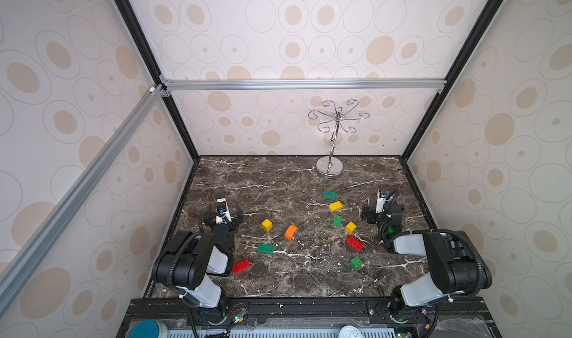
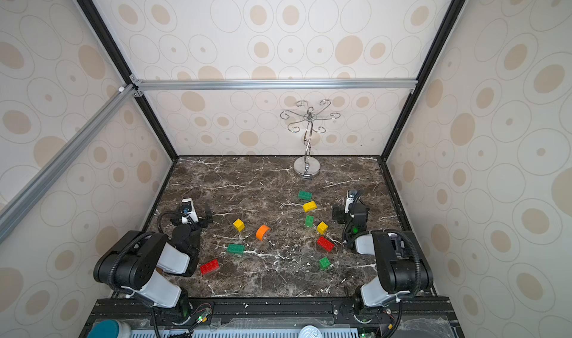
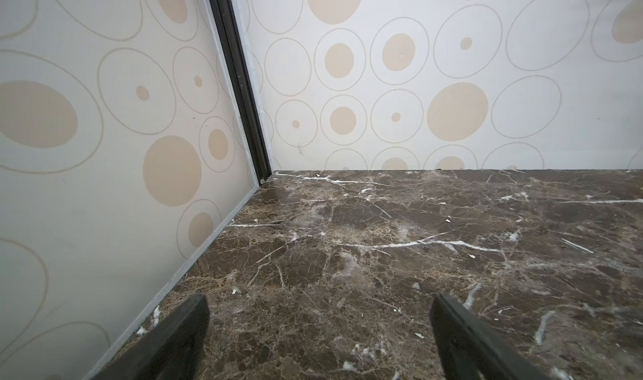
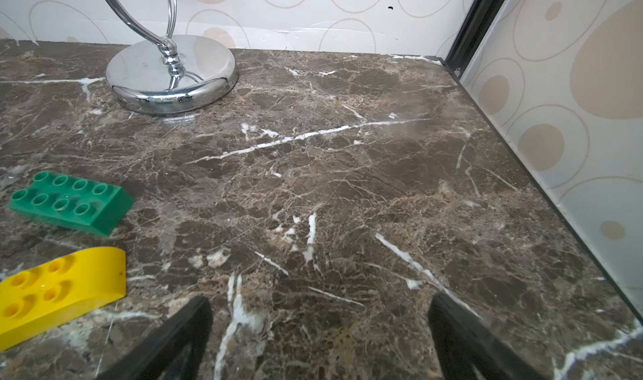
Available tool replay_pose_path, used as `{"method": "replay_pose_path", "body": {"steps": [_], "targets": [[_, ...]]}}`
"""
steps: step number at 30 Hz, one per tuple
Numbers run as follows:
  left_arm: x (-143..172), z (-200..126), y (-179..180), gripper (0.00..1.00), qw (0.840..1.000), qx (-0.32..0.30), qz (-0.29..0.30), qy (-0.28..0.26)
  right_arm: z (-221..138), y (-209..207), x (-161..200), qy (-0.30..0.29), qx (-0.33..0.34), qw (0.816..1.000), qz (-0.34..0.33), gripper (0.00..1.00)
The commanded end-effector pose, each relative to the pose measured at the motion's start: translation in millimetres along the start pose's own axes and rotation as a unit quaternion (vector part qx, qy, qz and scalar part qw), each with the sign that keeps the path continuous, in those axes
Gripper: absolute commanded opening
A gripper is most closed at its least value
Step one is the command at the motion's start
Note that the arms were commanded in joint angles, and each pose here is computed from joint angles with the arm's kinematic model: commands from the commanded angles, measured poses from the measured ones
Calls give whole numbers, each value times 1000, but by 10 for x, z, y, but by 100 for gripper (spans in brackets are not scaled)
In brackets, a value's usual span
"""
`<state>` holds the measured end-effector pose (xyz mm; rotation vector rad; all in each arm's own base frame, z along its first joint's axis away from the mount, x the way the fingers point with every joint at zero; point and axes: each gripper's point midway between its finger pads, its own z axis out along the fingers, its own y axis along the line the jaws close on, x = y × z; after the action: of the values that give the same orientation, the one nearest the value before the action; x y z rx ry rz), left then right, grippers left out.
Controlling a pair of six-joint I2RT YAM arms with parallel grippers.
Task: Assemble an ice cream with lego
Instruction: Pick up the lego brick from the center of the board.
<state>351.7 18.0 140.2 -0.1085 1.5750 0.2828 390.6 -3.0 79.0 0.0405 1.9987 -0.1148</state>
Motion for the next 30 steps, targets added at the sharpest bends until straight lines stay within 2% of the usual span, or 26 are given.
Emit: {"method": "replay_pose_path", "body": {"steps": [1, 30], "targets": [[-20, 31, 21, 100, 1000, -8, 2, -2, 27, 29, -91, -13, -2, 1000, -6, 99], [51, 152, -9, 100, 1000, 8, -2, 22, 30, 30, -89, -12, -2, 1000, -6, 100]]}}
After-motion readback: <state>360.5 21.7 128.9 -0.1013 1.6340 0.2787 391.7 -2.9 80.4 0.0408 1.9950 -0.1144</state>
